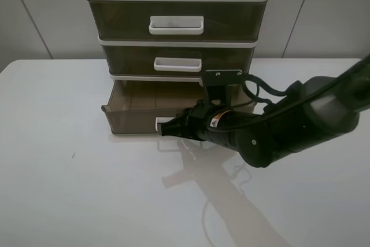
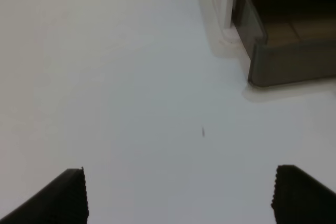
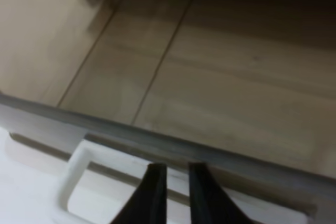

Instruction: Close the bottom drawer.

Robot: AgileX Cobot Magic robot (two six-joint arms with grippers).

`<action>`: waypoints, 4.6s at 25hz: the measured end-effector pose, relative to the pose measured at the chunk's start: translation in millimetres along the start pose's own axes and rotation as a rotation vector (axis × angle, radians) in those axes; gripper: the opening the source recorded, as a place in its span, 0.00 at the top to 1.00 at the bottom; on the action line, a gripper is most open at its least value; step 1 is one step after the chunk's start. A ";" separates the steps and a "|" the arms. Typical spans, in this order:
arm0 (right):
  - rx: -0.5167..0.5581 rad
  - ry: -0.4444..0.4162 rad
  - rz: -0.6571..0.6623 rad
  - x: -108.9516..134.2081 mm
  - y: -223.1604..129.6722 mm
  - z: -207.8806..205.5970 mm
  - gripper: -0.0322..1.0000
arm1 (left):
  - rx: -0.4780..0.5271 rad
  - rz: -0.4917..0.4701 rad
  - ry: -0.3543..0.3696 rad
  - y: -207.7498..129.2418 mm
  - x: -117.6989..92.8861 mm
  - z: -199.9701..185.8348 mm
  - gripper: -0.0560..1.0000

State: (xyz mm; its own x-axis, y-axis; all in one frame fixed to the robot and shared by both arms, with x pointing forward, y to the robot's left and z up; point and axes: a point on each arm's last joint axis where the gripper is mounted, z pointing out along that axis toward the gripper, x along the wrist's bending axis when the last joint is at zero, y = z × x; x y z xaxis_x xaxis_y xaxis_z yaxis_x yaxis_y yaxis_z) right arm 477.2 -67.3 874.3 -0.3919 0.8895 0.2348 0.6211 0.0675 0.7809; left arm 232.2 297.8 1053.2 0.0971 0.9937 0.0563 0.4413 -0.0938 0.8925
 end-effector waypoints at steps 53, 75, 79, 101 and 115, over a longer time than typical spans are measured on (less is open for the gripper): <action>-0.173 -0.041 0.027 17.4 17.9 25.7 0.95 | 0.000 0.000 0.000 0.0 0.0 0.0 0.27; 0.133 -0.203 0.242 -108.2 51.7 -166.6 0.25 | 0.000 0.000 0.000 0.0 0.0 0.0 0.27; 0.041 -0.226 0.246 -106.6 58.9 -219.0 0.25 | 0.000 0.000 0.000 0.0 0.0 0.0 0.27; -0.252 -0.380 0.075 -68.0 12.6 -388.1 0.25 | 0.000 0.000 0.000 0.0 0.0 0.0 0.27; -0.253 -0.462 0.095 -73.0 -25.6 -380.9 0.25 | 0.000 0.000 0.000 0.0 0.0 0.0 0.27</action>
State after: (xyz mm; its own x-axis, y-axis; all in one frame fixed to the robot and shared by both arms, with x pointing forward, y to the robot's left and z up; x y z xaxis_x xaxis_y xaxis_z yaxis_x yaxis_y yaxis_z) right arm 231.4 -306.0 1057.7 0.0333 0.9965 0.0766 0.4341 -0.0835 0.8970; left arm 232.2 297.8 1053.2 0.0971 0.9937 0.0563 0.4413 -0.0938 0.8925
